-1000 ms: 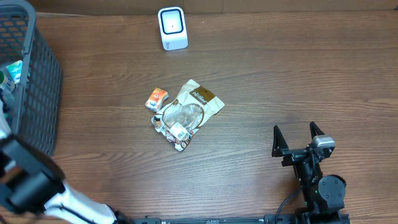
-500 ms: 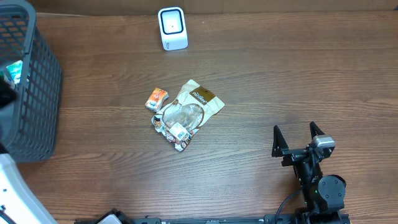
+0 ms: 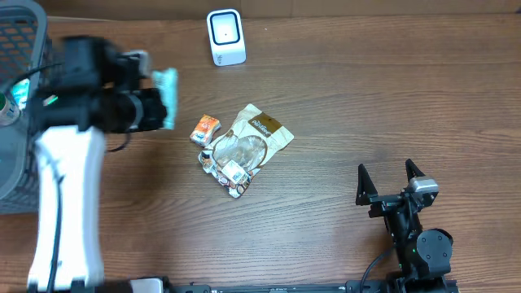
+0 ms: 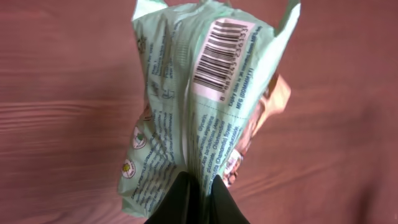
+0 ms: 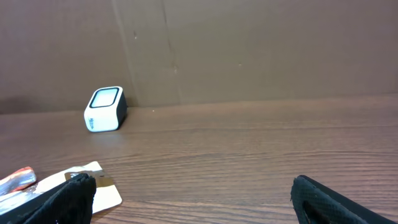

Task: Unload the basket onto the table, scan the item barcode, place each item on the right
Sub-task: 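Carry the green wipes pack out and place it on the brown bag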

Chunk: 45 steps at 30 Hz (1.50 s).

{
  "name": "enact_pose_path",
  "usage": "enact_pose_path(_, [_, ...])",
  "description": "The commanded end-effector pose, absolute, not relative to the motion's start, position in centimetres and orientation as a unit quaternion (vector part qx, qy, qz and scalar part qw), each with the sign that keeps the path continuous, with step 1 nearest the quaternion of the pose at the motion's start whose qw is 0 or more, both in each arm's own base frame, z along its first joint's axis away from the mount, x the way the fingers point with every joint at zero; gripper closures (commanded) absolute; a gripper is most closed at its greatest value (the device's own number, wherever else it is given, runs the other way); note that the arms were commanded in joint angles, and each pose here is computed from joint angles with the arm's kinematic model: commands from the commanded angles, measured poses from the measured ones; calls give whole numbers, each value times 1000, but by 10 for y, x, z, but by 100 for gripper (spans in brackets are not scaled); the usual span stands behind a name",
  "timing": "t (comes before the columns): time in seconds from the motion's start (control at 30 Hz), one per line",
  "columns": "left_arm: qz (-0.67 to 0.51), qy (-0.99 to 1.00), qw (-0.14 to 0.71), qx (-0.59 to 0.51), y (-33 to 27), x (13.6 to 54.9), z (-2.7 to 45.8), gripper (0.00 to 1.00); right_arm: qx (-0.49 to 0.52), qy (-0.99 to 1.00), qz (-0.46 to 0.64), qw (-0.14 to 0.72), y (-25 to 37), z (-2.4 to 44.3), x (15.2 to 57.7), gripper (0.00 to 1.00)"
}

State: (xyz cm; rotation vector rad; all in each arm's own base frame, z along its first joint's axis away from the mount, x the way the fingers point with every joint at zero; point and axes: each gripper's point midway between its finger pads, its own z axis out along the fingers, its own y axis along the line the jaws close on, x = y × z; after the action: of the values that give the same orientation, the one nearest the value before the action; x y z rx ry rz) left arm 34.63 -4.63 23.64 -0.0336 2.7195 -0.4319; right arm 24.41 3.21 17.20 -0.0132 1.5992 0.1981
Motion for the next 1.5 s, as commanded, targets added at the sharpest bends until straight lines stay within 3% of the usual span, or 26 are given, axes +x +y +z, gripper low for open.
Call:
enact_pose_path(0.0, [-139,984,107,5,-76,350,179,96,-8,716,93,692,34,170,244,0])
enact_pose_path(0.17, [-121,992,21,42,-119,349,116,96,-8,716,93,692,34,170,244,0])
enact_pose_path(0.4, [-84,994,-19,69,-152,346,67,96,-8,716,93,692,34,170,244,0])
enact_pose_path(0.43, [-83,994,-20,73,-155,346,65,90,-8,716,93,692,34,170,244,0])
enact_pose_path(0.5, [-84,993,-19,77,-159,346,64,62,-8,716,93,692,34,170,244,0])
enact_pose_path(0.53, [-85,993,-16,78,-159,347,64,53,-8,716,93,692,34,170,244,0])
enact_pose_path(0.6, [-86,993,-12,78,-160,349,66,46,-8,716,93,692,34,170,244,0])
enact_pose_path(0.7, [-91,993,-4,73,-158,355,74,56,-8,716,93,692,34,170,244,0])
enact_pose_path(0.8, [-98,993,5,69,-159,363,90,96,-8,716,93,692,34,170,244,0])
enact_pose_path(1.13, [-120,992,35,28,-166,379,146,96,-8,716,93,692,34,170,244,0])
enact_pose_path(1.3, [-124,988,18,-89,-166,377,155,96,-8,716,93,692,34,170,244,0])
enact_pose_path(1.47, [-129,986,4,-107,-167,372,155,95,-8,716,93,692,34,170,244,0])
